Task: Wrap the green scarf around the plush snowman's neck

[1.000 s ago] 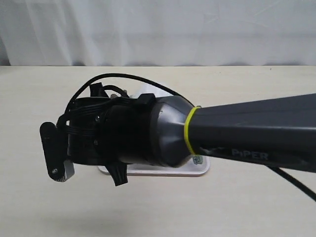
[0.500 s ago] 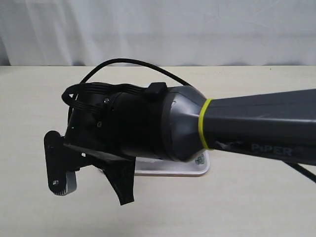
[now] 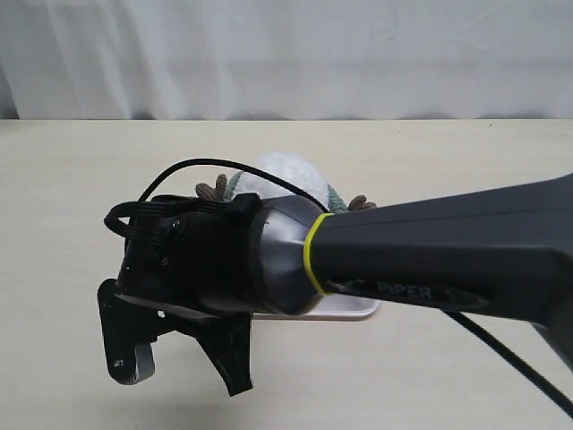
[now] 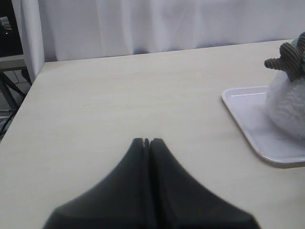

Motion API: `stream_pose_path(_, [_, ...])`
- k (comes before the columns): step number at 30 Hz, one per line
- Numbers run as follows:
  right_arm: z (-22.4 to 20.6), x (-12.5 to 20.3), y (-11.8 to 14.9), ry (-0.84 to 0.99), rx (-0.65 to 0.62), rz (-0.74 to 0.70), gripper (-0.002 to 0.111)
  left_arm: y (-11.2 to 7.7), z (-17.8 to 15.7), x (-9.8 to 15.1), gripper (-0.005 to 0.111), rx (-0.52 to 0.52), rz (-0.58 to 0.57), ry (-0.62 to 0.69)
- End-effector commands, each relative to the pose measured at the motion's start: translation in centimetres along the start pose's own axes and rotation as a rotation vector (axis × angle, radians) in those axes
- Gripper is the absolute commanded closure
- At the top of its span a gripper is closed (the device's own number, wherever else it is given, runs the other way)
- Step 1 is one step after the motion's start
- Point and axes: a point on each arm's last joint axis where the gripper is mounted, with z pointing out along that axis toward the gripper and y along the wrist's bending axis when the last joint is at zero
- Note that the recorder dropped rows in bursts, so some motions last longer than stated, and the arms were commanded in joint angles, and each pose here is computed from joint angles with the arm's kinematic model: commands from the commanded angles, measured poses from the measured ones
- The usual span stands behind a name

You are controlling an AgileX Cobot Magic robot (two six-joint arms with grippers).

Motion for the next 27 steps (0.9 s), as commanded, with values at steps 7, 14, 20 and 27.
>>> stream_pose_path(7, [-2.0,0.1,0.7,0.036,-0.026,0.101,0.054,0.0,0.0,0.0,0.107,-0.002,-0.003,-0.007])
stream_pose_path(14, [-9.3,-0.1,1.5,-0.128,0.033,0.232,0.049,0.0,0.0,0.0,0.107,-0.002,-0.003,-0.007])
stream_pose_path(20, [-13.2,2.3,-0.3,-0.21,0.187,0.801,0.049,0.0,0.0,0.0,0.107,-0.002,-0.003,-0.007])
stream_pose_path(27, [-12.6,4.6,-3.4,-0.316,0.201,1.069,0.07,0.0,0.0,0.0,0.107,-0.002,-0.003,-0.007])
